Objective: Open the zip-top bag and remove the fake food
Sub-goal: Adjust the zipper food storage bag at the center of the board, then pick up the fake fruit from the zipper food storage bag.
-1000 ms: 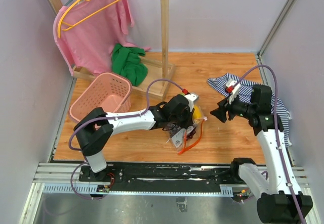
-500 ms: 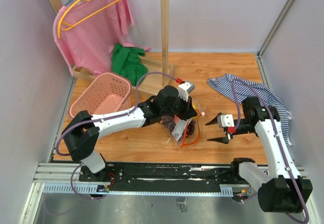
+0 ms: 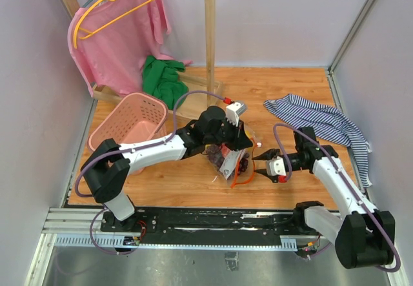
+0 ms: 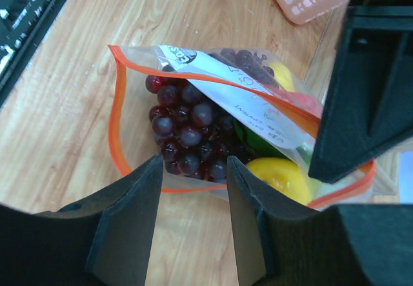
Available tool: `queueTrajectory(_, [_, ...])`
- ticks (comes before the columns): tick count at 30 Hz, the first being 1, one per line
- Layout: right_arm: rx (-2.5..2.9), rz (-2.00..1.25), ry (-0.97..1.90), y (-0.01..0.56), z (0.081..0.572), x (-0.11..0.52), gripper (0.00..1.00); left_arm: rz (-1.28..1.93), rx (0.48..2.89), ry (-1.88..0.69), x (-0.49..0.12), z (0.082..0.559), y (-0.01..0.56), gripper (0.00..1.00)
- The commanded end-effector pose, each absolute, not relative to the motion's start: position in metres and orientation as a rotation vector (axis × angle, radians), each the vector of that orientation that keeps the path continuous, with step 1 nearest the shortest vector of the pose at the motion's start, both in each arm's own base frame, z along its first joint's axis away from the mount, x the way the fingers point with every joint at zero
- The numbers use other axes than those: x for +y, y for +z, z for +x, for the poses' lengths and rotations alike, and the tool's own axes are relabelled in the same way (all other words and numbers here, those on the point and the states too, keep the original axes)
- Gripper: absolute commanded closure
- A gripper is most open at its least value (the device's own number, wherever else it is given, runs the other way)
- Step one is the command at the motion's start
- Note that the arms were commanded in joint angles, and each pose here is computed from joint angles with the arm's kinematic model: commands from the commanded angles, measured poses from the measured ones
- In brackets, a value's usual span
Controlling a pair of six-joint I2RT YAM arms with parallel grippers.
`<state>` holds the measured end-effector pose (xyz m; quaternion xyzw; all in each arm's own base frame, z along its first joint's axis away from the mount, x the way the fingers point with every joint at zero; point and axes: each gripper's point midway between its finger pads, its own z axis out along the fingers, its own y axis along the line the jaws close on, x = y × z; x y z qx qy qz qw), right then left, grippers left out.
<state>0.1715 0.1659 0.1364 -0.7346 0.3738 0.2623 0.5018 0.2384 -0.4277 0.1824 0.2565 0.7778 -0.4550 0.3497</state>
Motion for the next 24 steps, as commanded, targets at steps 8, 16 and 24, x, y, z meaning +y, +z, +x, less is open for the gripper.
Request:
queueTrajectory(8, [0.93,-1.762,0.338,0.118,0.23,0.188,0.68,0.641,1.934,-1.303,-0.451,0.25,0.208,1.0])
queueTrajectory(16, [1.11,-1.642,0.114,0.108,0.276,0.165,0.71,0.631,1.956,-1.365,-0.45,0.253,0.198,1.0])
queueTrajectory(24, [1.11,-1.56,0.176,0.113,0.282,0.171,0.5,0.649,1.978,-1.403,-0.451,0.251,0.191,1.0])
